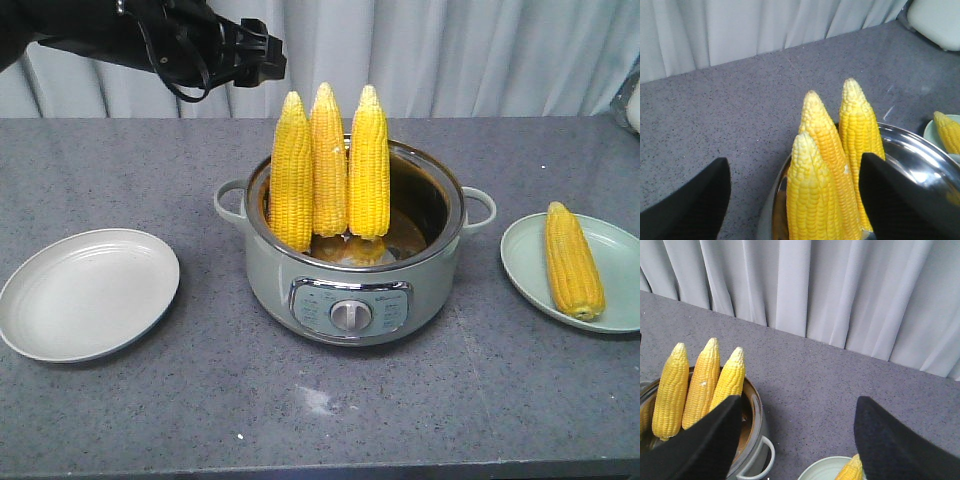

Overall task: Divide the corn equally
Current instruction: 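Move the left gripper over the pot toward the nearest corn cob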

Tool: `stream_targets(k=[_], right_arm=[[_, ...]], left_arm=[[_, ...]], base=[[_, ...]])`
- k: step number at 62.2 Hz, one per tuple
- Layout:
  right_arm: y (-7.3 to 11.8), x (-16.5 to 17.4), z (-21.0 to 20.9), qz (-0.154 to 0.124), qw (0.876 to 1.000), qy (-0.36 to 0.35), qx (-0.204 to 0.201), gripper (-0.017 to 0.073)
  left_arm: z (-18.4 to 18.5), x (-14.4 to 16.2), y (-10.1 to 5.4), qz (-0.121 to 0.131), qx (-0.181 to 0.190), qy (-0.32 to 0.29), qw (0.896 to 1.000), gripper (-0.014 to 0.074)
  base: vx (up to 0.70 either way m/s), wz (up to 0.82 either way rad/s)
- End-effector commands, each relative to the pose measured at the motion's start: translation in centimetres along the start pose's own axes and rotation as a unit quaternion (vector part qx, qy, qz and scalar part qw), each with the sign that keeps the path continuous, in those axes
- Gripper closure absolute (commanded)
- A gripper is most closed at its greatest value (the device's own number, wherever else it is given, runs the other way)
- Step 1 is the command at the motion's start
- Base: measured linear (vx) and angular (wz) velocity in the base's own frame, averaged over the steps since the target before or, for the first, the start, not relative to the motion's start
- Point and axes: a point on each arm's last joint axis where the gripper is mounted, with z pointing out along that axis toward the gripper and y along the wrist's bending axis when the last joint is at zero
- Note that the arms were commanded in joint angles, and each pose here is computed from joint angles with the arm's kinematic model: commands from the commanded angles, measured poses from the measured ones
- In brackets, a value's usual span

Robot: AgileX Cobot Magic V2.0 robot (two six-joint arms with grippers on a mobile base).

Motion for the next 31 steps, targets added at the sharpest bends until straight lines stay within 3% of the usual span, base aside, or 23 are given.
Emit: stream_targets(k=[1, 7, 31], right_arm=[[0.9, -0.5, -1.3, -0.008, 1.0, -0.014, -0.008, 0.0083], [0.9, -0.5, -1.3, -0.008, 1.0, -0.014, -0.008, 0.0083], [0.7, -0.4, -1.3, -0.011, 1.0, -0.009, 0.002, 0.0083]], left_arm=[[-2.0, -2.2, -0.9, -0.003, 0.01, -0.075, 0.997, 0.0067], [-1.4, -2.1, -1.0, -0.023, 0.027, -0.076, 0.996, 0.0067], [1.3, -1.3, -0.6, -0.047, 0.04, -0.067, 0.996, 0.0067]], base=[[0.0, 0.0], [0.0, 0.0], [0.0, 0.0]])
